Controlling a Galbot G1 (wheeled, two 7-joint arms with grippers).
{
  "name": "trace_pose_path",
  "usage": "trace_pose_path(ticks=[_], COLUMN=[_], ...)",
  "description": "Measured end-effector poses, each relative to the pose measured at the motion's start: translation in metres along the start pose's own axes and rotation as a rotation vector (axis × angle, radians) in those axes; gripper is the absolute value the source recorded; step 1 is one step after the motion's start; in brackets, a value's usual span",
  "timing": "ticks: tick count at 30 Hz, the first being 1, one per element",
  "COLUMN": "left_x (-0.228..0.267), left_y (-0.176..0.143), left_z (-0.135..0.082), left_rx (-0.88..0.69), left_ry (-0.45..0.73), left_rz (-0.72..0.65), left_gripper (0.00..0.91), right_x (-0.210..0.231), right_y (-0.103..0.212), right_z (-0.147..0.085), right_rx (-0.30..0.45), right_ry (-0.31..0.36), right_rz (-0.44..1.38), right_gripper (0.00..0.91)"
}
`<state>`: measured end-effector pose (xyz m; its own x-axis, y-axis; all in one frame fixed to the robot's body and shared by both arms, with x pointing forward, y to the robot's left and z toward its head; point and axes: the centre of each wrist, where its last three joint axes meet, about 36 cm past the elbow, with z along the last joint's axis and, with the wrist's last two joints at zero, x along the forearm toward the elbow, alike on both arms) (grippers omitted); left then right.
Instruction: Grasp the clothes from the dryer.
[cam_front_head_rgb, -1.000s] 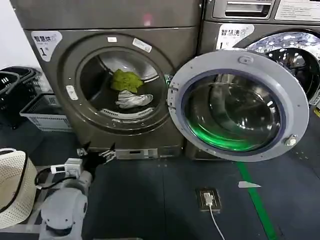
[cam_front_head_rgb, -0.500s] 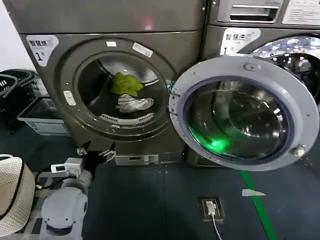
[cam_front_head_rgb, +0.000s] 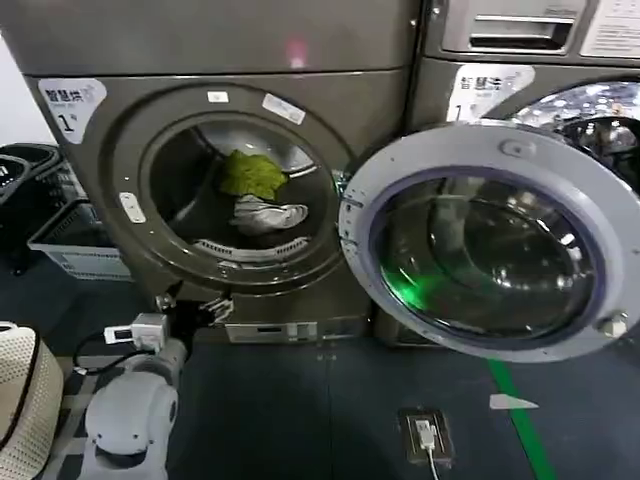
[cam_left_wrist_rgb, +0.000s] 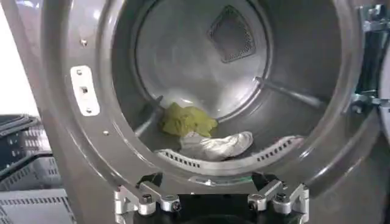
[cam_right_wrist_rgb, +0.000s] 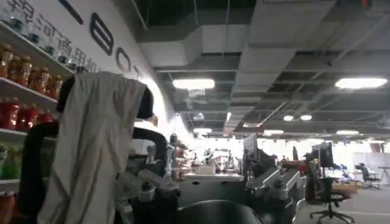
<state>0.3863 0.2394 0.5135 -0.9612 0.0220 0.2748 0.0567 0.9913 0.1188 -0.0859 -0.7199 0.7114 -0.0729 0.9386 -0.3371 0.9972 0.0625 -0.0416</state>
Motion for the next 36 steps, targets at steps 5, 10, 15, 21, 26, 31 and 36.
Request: trace_pose_path(ticks=[5, 10, 15, 21, 26, 31, 36], left_x=[-0.0001, -0.0002, -0.0003, -0.0005, -0.0005, -0.0012, -0.0020], left_y=[-0.0003, -0.0003, -0.0008, -0.0007, -0.0009, -0.0020, -0.0030], left_z=[0.0000, -0.0003, -0.0003, 0.0002, 0.0001, 0.0019, 0.0031], left_rx=[0.000, 0.000, 0.004, 0.003, 0.004, 0.005, 0.008], left_ry=[0.000, -0.001, -0.001, 0.001, 0.000, 0.006, 0.011], left_rz=[0.002, 0.001, 0.002, 0.003, 0.004, 0.006, 0.009], left_gripper=[0.907, 0.907, 0.907, 0.907, 0.907, 0.907, 0.907], right_x=[0.0005, 0.0018, 0.0042, 0.0053, 0.0064, 0.0062, 0.0062], right_y=[-0.0013, -0.0026, -0.0038, -0.0065, -0.0068, -0.0074, -0.0090], right_z=[-0.0003, 0.0014, 0.0046, 0.0038, 0.0062, 0.0064, 0.0068], right_rx=[0.000, 0.000, -0.003, -0.003, -0.004, -0.002, 0.000], right_ry=[-0.001, 0.002, 0.007, 0.005, 0.008, 0.009, 0.011], right_rz=[0.003, 0.005, 0.009, 0.014, 0.015, 0.016, 0.018], right_gripper=[0.907, 0.907, 0.907, 0.907, 0.907, 0.907, 0.907])
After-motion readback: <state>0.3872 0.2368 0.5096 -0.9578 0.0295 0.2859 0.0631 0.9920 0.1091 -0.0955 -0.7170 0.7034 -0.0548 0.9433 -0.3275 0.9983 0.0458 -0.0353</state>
